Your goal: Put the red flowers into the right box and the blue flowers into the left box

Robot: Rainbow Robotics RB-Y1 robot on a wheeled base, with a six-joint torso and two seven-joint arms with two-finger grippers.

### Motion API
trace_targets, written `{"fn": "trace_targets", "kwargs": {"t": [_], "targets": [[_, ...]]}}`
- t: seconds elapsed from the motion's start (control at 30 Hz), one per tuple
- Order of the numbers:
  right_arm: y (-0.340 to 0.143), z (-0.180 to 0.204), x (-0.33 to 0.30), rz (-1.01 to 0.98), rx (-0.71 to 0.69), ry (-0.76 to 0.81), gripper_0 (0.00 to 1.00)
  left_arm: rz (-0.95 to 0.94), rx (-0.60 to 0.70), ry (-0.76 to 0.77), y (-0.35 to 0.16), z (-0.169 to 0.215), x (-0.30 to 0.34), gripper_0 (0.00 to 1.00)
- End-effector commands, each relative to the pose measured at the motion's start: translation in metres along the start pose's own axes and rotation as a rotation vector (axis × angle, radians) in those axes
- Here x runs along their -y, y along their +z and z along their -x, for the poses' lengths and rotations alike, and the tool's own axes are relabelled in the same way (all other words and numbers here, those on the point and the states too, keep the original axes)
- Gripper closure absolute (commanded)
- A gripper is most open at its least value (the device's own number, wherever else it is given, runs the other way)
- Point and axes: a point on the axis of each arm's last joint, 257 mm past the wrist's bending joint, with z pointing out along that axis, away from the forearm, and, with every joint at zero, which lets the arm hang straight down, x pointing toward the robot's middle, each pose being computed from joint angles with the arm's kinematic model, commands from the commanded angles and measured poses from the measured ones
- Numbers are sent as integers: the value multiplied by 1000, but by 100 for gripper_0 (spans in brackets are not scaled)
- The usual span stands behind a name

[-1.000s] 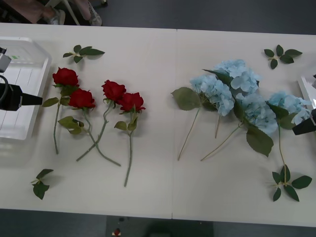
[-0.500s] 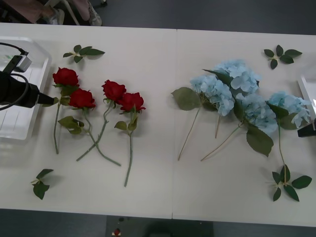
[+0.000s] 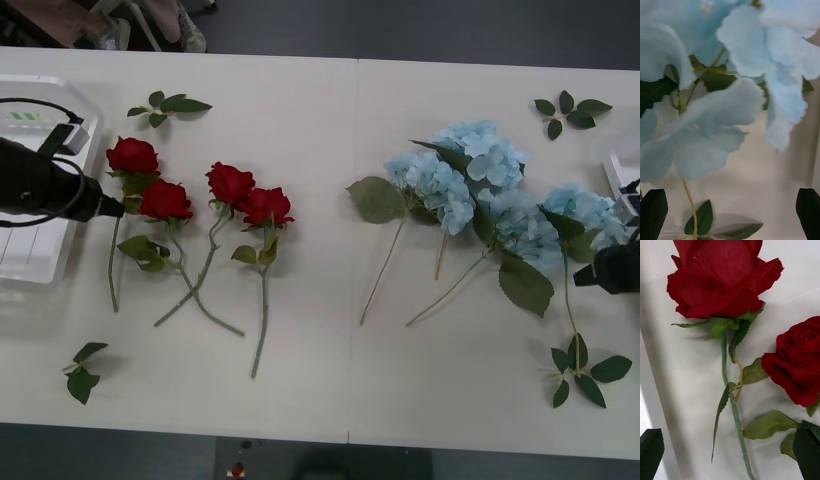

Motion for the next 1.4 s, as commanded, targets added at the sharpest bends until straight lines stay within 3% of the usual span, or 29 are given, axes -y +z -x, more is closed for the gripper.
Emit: {"fn": "trace_targets", "kwargs": {"t": [0.03,0.83,1.07,1.4], "targets": [[1,23,-15,24,54,41,0,25,44,25,-3,22,1,0],[46,18,-30,8,69,40,0,86,5,88,33,3,2,0],[47,17,-32,8,66,36,22,99,0,108,37,2,2,0],[52,14,-37,-2,59,28,23,111,-8,114,42,-1,4,0]]}}
